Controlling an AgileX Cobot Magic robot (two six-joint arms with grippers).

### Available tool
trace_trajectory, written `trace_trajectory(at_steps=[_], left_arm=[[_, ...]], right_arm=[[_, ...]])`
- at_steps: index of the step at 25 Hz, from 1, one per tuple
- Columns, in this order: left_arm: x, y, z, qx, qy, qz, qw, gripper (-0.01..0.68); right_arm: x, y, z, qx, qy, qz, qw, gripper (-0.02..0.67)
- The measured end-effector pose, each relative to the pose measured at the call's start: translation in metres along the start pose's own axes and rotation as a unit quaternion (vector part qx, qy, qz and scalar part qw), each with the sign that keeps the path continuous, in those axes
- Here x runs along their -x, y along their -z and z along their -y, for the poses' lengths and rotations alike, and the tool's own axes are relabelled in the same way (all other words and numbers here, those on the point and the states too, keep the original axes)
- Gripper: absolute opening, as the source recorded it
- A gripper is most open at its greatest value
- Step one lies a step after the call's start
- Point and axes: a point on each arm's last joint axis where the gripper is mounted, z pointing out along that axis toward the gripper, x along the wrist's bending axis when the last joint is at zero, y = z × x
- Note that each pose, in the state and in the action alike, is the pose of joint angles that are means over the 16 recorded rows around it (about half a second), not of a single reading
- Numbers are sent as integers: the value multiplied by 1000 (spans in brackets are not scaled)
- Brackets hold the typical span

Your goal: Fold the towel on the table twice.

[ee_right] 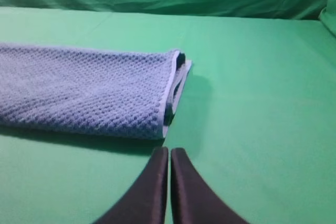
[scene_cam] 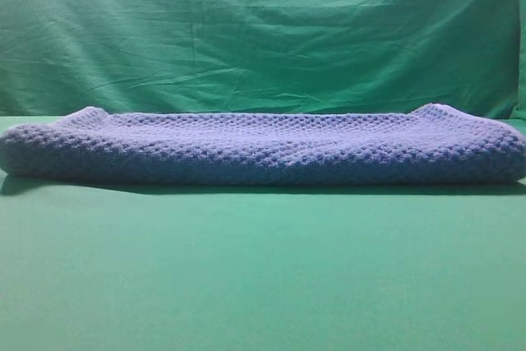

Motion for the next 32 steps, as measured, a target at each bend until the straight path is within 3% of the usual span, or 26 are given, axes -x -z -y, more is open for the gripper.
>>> trace_trajectory(at_steps=[20,32], left_arm=[[0,0,0,-2,1,-2,1000,0],[-3,0,1,-3,8,-32,999,0]], right_arm=[[-4,-1,7,-26,-45,-21,998,0],[2,0,6,-14,-64,31,997,0]])
